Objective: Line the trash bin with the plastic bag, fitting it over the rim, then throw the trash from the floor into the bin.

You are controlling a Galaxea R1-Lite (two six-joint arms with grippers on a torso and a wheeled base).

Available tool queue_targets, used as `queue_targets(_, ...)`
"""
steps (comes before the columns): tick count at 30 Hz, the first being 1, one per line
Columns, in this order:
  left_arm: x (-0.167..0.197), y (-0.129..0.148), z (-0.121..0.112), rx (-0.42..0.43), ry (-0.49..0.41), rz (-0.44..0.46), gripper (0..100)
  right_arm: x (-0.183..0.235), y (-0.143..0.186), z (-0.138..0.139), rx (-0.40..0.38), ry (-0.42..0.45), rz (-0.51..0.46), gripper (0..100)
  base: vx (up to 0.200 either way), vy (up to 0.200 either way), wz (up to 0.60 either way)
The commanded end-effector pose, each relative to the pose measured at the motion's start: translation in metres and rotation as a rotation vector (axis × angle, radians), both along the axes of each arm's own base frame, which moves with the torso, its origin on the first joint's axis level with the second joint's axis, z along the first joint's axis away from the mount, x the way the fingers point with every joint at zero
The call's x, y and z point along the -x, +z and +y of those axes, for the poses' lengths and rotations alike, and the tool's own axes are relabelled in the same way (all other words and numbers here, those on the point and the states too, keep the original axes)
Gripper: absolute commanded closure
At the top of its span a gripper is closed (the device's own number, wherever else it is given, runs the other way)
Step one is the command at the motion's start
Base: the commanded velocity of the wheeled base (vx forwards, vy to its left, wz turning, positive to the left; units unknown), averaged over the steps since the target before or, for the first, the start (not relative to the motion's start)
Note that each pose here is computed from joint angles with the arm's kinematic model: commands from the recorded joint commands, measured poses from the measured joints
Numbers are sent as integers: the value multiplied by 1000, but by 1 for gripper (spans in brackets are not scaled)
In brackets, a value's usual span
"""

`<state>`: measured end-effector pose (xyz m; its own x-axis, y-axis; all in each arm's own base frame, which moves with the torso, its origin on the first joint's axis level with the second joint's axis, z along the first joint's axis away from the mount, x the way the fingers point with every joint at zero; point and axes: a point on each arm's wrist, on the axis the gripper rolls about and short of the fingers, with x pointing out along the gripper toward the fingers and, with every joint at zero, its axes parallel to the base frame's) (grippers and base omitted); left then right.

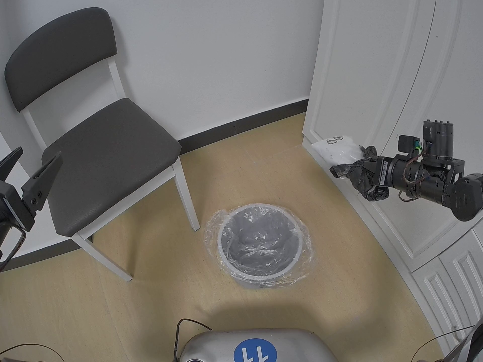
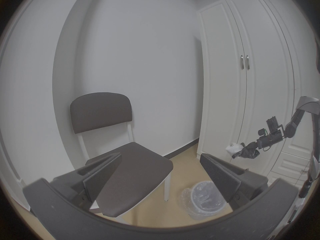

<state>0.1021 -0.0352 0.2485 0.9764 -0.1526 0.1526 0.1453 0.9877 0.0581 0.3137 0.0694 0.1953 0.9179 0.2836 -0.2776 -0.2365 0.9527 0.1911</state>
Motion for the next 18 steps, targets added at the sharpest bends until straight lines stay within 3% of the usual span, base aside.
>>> queue_targets(1,3,-8,-5,-3,-50,-50,0,-10,87,68,-319,90,217,100,0,0,0)
queue_targets(3,1,-9,-5,-11,-43,-43,0,-12,87,70,-348,83,262,100,0,0,0)
queue_targets(4,-2,-11,-6,-41,-30,-31,0,-16,87,76,-398,83,302,100,0,0,0)
queue_targets(8,-5,-19,-7,-76,-28,-5,0,-24,86,87,-473,89,336,100,0,0,0)
queue_targets(18,-2,-21,-5,-126,-9,-18,0,-57,52,153,-636,97,503,100,0,0,0)
